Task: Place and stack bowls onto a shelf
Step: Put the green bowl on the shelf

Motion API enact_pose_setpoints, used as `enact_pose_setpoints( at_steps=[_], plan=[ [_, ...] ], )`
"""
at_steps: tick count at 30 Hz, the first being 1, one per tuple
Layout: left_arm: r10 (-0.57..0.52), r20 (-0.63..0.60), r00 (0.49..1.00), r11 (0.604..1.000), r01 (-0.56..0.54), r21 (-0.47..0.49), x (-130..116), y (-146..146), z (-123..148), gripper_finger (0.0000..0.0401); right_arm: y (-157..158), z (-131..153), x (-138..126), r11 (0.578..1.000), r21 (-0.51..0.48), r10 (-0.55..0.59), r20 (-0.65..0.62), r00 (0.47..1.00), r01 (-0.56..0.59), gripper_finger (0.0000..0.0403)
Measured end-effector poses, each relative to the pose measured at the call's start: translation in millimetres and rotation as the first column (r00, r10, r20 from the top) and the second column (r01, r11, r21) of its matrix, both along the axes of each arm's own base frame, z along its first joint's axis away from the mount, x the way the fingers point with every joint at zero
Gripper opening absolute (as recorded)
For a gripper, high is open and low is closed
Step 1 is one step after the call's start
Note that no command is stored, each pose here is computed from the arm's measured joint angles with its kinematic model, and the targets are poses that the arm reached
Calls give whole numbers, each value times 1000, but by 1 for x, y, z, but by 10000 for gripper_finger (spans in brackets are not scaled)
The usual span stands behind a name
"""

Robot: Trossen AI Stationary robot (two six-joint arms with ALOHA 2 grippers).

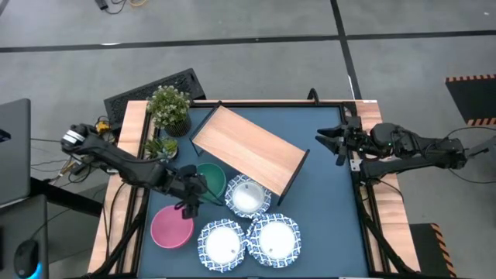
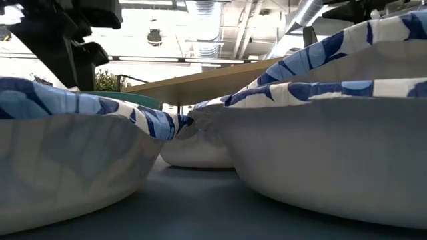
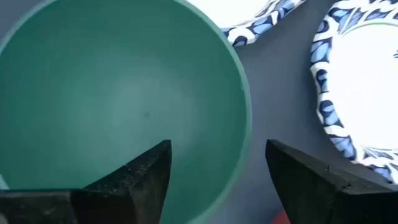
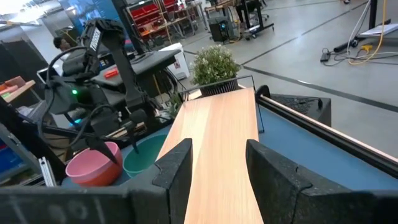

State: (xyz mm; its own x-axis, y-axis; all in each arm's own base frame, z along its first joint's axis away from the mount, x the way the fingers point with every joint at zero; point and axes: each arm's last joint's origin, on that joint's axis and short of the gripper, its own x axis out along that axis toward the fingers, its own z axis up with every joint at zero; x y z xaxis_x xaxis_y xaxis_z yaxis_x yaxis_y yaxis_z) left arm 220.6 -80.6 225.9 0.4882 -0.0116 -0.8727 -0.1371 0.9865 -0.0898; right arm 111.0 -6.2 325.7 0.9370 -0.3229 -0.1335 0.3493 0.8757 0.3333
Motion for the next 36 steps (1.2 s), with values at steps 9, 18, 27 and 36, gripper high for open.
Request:
enact_pose_setpoints(
  at_steps=[9, 18, 27, 36],
  plan=[
    [-25, 8, 1000, 1000, 26, -15, 13, 7, -6, 218, 0, -1, -1, 1000, -1, 0, -9, 1000, 0, 177],
    [-61, -63, 996, 997, 58, -46, 18, 6, -19, 178, 0, -1, -1, 1000, -2, 1, -16, 1000, -1, 177],
    [-29, -44, 999, 997, 26, -68, 17, 6, -15, 107, 0, -1, -1, 1000, -2, 1, -15, 1000, -1, 177],
    [-63, -57, 996, 993, 57, -103, 18, 5, -17, 11, 0, -1, -1, 1000, -2, 1, -15, 1000, -1, 177]
  ],
)
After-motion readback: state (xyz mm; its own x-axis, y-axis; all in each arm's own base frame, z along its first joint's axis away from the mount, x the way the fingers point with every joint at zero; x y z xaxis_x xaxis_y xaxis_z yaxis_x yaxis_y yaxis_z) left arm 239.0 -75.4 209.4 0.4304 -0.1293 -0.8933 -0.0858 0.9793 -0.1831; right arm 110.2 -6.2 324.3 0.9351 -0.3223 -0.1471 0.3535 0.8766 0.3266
